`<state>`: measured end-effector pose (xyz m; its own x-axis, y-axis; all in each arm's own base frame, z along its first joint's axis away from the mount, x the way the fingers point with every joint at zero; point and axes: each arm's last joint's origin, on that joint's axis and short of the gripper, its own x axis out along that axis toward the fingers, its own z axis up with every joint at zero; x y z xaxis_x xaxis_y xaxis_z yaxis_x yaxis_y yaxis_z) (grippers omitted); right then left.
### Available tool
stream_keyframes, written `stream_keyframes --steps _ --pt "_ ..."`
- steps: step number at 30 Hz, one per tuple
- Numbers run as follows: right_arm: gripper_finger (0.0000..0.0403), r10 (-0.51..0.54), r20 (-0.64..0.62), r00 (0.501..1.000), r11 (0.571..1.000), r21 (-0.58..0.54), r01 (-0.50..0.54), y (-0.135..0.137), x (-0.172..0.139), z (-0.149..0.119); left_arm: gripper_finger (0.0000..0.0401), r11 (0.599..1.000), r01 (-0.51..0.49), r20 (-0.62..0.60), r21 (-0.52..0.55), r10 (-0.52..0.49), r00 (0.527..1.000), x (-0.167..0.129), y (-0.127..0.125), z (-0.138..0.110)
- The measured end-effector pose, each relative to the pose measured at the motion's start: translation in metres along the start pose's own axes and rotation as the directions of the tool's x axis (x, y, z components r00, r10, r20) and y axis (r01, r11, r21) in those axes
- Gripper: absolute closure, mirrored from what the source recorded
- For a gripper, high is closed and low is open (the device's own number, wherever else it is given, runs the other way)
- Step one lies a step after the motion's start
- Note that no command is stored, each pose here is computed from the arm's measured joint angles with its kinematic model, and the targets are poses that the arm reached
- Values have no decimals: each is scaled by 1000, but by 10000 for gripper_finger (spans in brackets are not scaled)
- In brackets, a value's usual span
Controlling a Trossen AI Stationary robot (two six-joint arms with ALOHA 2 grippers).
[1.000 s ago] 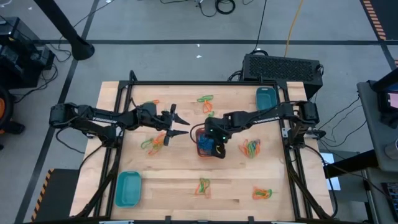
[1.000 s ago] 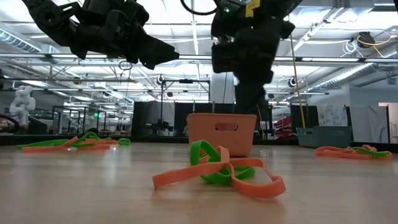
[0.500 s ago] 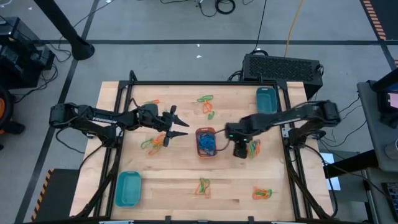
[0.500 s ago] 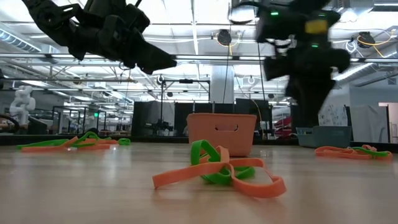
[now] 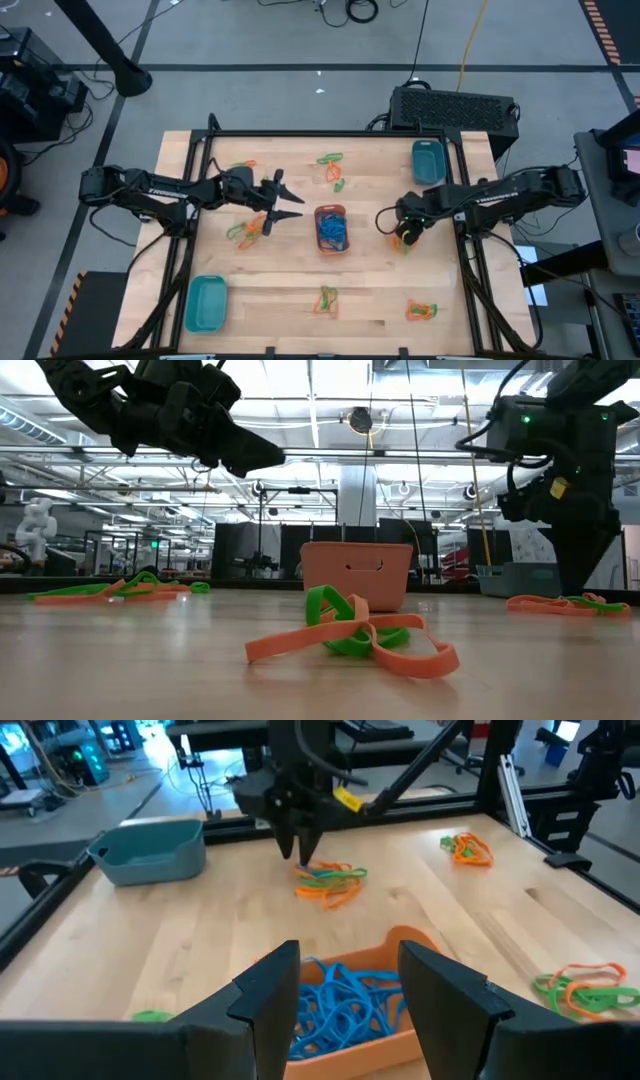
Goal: Sort rubber bands into baskets
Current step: Put the blue rubber band into the orange bin
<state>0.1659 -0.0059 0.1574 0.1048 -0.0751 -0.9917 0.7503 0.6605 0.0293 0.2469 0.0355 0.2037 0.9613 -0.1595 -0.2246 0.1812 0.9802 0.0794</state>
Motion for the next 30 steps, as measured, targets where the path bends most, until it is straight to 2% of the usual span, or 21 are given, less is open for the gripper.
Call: stream_keyframes --steps 13,17,21,30 --pt "252 96 -14 995 992 -76 -97 12 -1 -5 221 1000 -1 4 1 1 1000 0 0 0" --pt "252 79 34 996 994 -76 -76 13 -1 -4 221 1000 0 4 1 0 1000 0 0 0" --pt "257 71 27 997 995 -77 -69 14 1 -3 221 1000 0 0 -3 0 1000 0 0 0" --pt "295 16 14 1000 995 -98 -15 16 10 -2 221 1000 1 -3 -4 -1 1000 0 0 0"
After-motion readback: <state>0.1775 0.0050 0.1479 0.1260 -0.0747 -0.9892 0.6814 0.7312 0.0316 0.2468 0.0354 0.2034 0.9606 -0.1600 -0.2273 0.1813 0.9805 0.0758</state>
